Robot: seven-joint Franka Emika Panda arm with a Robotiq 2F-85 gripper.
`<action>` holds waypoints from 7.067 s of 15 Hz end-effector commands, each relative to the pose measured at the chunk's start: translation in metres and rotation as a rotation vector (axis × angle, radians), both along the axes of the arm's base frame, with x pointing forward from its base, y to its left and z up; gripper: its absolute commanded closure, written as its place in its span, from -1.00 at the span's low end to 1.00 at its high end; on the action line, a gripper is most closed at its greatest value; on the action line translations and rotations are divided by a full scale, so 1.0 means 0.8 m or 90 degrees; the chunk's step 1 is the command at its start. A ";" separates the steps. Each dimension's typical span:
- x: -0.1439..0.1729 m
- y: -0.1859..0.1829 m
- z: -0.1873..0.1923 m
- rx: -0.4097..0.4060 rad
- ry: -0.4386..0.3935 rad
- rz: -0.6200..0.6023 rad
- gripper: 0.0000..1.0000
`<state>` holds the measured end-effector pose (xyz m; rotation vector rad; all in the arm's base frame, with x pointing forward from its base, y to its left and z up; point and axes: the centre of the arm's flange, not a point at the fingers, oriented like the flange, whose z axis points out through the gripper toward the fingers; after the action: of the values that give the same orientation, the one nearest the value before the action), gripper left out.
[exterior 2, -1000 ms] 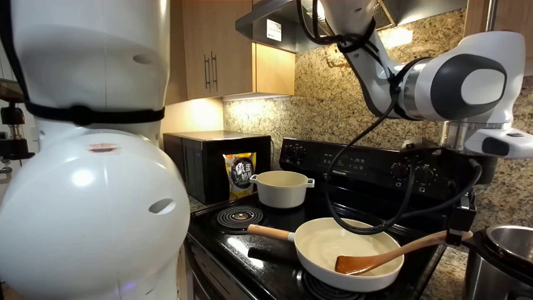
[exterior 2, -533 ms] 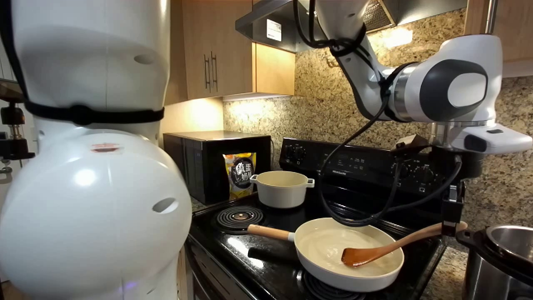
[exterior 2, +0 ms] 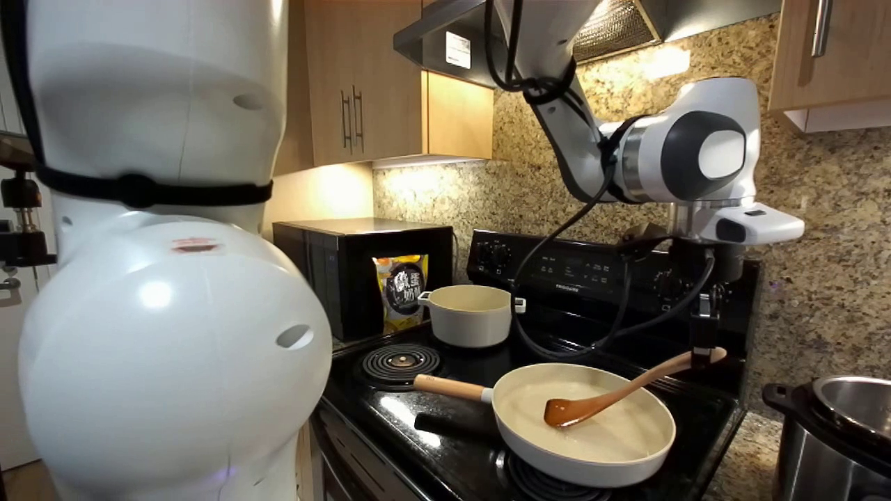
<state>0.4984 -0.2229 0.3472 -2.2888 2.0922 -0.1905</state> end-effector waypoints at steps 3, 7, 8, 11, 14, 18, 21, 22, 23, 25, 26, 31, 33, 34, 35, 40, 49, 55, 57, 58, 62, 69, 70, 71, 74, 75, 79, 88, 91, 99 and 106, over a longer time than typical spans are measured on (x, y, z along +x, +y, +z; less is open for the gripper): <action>-0.001 0.052 -0.017 0.010 0.020 0.074 0.77; -0.027 0.055 -0.031 0.020 0.036 0.069 0.75; -0.035 0.049 -0.032 0.020 0.041 0.061 0.75; -0.057 0.028 -0.033 0.024 0.053 0.030 0.75; -0.072 0.000 -0.028 0.027 0.055 0.000 0.75; -0.079 -0.044 -0.022 0.023 0.042 -0.043 0.76; -0.082 -0.072 -0.015 0.010 0.023 -0.077 0.77; -0.082 -0.079 -0.012 0.010 0.013 -0.085 0.77; -0.082 -0.085 -0.008 0.003 0.005 -0.097 0.77; -0.078 -0.092 -0.002 -0.008 -0.014 -0.116 0.78; -0.075 -0.095 0.001 -0.014 -0.023 -0.124 0.79; -0.053 -0.095 0.011 -0.044 -0.068 -0.129 0.77; -0.042 -0.092 0.014 -0.050 -0.083 -0.125 0.77; -0.036 -0.089 0.016 -0.053 -0.087 -0.120 0.77; -0.028 -0.084 0.018 -0.057 -0.089 -0.113 0.77; 0.007 -0.039 0.021 -0.077 -0.093 -0.069 0.77; 0.011 0.028 -0.006 -0.055 -0.069 0.018 0.77; -0.030 0.029 -0.022 -0.027 -0.064 0.052 0.75; -0.044 0.028 -0.024 -0.020 -0.056 0.064 0.75; -0.052 0.025 -0.024 -0.016 -0.054 0.067 0.75; -0.069 0.001 -0.018 -0.009 -0.052 0.059 0.75; -0.074 -0.052 -0.009 -0.003 -0.066 0.057 0.76; -0.074 -0.061 -0.008 -0.005 -0.064 0.044 0.76; -0.074 -0.069 -0.008 -0.001 -0.065 0.037 0.77; -0.075 -0.087 0.000 -0.009 -0.067 0.009 0.77; -0.072 -0.090 0.004 -0.017 -0.066 0.000 0.77; -0.046 -0.089 0.018 -0.053 -0.068 -0.026 0.77; 0.037 -0.040 0.024 -0.114 -0.036 0.010 0.78; 0.061 -0.005 0.019 -0.123 -0.023 0.046 0.78; 0.068 0.065 -0.008 -0.126 -0.001 0.100 0.77; 0.042 0.093 -0.045 -0.098 0.031 0.119 0.77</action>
<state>0.5490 -0.1552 0.3187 -2.5977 1.9050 -0.3311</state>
